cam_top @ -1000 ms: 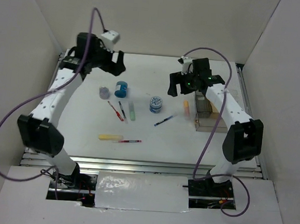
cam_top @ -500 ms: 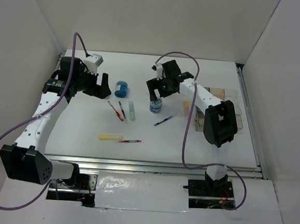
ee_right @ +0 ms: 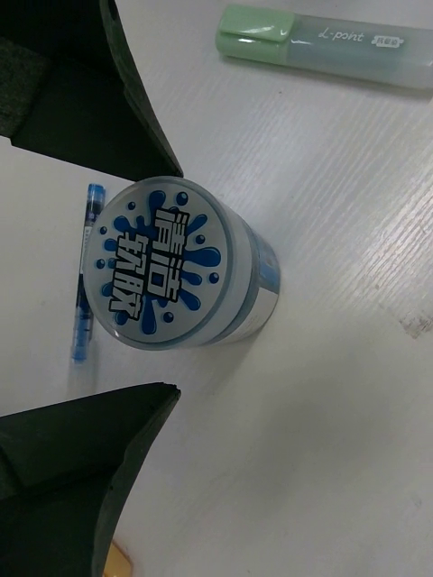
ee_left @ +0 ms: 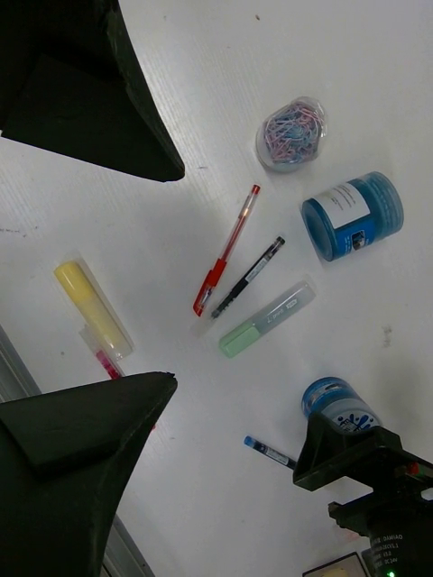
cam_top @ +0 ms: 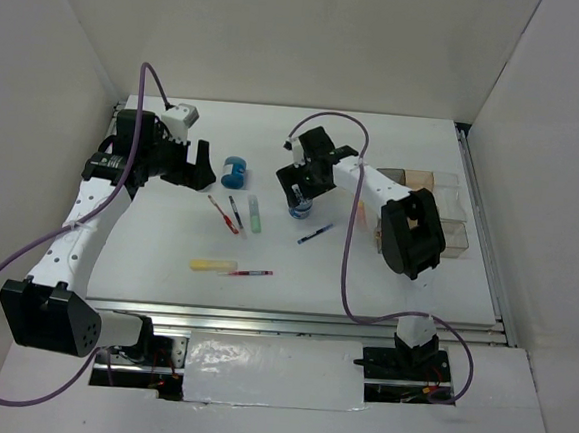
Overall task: Sort the stationery into containers
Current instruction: Pick up the stationery from the center of the board.
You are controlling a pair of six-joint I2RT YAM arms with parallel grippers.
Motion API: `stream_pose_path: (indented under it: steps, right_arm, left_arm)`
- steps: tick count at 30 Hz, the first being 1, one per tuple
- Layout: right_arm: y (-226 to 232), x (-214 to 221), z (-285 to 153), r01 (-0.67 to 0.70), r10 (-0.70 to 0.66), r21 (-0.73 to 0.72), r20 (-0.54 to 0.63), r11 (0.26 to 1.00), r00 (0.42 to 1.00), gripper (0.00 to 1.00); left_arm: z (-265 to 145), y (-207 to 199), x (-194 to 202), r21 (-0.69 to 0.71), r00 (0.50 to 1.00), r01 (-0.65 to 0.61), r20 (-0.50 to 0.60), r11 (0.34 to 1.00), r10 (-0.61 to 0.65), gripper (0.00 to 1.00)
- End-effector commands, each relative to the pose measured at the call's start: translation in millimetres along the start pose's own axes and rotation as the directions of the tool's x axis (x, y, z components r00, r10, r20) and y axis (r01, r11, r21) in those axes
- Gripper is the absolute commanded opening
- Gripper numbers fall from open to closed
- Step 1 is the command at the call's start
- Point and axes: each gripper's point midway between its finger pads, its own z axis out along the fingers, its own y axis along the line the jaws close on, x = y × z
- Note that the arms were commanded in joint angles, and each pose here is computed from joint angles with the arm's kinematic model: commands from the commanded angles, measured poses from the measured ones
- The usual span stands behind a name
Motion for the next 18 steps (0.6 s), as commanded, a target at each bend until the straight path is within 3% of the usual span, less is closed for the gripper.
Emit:
stream_pose_path:
  steps: [1, 9, 16, 18]
  right_arm:
    - [-2.7, -7.9, -2.9, 0.013, -0.013, 0.022, 0.012, 1.000, 1.000, 0.96]
    - [-2.4, -10.5, -1.2, 0.021, -0.021, 0.022, 0.022, 1.000, 1.000, 0.82]
    - [0.4, -11.8, -7.7, 0.032, -0.033, 0.011, 0.032, 0.999, 0.999, 0.51]
    - [-1.4, -15.4, -22.0, 0.038, -0.039, 0.019, 0.051, 0.999, 0.998, 0.47]
  left_arm:
    - [-2.5, -3.4, -12.0, 0.019, 0.999, -0.006, 0.049, 1.000, 0.005, 0.99]
    - [1.6, -2.1, -6.9, 0.021, 0.999, -0.002, 0.037, 1.000, 0.001, 0.99]
    - [3.1, -1.2, -4.1, 0.018, 1.000, -0.004, 0.029, 1.000, 0.004, 0.99]
    - [2.1, -0.9, -4.7, 0.016, 0.999, -0.007, 0.033, 1.000, 0.007, 0.99]
